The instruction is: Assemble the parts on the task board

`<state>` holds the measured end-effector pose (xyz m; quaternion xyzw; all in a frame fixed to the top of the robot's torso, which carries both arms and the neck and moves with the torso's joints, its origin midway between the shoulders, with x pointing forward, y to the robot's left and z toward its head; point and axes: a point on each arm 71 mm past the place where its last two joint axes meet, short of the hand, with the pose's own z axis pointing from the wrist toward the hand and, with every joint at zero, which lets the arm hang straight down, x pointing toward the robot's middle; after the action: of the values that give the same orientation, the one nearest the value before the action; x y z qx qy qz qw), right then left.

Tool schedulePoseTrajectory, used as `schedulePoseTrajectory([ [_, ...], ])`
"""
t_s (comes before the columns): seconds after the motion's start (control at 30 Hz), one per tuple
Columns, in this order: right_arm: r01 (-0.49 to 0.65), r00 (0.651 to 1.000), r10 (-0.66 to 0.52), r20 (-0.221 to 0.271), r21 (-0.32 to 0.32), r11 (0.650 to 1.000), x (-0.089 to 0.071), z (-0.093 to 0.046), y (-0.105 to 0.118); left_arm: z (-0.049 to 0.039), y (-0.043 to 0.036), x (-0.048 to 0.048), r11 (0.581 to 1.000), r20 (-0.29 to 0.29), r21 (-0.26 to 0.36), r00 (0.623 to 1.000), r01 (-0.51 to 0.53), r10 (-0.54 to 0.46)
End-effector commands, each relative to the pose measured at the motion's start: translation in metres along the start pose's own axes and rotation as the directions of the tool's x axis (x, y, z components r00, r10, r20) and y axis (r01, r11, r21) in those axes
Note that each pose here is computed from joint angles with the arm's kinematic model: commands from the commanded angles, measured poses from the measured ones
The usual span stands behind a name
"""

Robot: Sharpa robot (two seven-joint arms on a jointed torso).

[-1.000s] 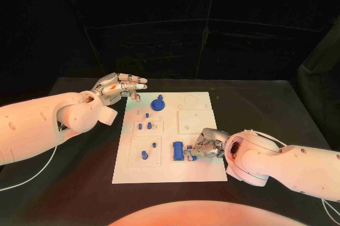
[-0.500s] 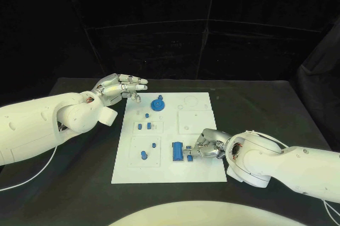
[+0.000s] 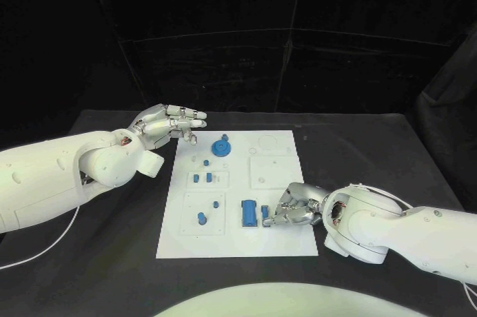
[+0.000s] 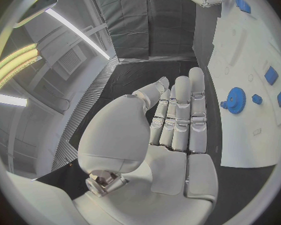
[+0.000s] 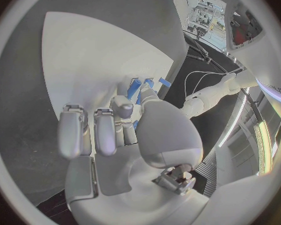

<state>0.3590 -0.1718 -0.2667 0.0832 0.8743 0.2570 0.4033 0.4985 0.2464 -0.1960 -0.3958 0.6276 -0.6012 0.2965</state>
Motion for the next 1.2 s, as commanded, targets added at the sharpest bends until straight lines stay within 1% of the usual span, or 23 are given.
schedulePoseTrajectory([
  [0.03, 0.018, 0.999, -0.020, -0.028, -0.059, 0.998, 0.002, -0.001, 0.005, 0.0003, -0.0012, 0.0008, 1.000, -0.010, 0.003, 1.000, 0.006, -0.006],
  [0.3, 0.011, 1.000, -0.013, -0.020, -0.067, 0.998, 0.001, -0.002, 0.005, 0.0002, -0.0011, -0.0002, 1.000, -0.008, 0.002, 1.000, 0.006, -0.006],
  [0.57, 0.033, 0.999, -0.034, -0.025, -0.027, 0.999, 0.001, 0.002, 0.001, 0.0011, -0.0009, 0.0011, 1.000, -0.012, 0.003, 1.000, 0.006, -0.006],
  [0.8, 0.069, 0.997, -0.069, -0.033, -0.012, 0.998, 0.002, 0.007, 0.002, 0.0008, -0.0010, 0.0006, 1.000, -0.010, 0.002, 1.000, 0.006, -0.006],
  [1.07, 0.068, 0.998, -0.068, 0.015, 0.012, 0.998, -0.001, 0.012, 0.001, 0.0009, -0.0010, 0.0007, 1.000, -0.010, 0.002, 1.000, 0.006, -0.006],
  [1.2, 0.059, 0.998, -0.060, 0.033, 0.008, 0.998, -0.002, 0.013, 0.002, 0.0010, -0.0010, 0.0007, 1.000, -0.010, 0.003, 1.000, 0.006, -0.006],
])
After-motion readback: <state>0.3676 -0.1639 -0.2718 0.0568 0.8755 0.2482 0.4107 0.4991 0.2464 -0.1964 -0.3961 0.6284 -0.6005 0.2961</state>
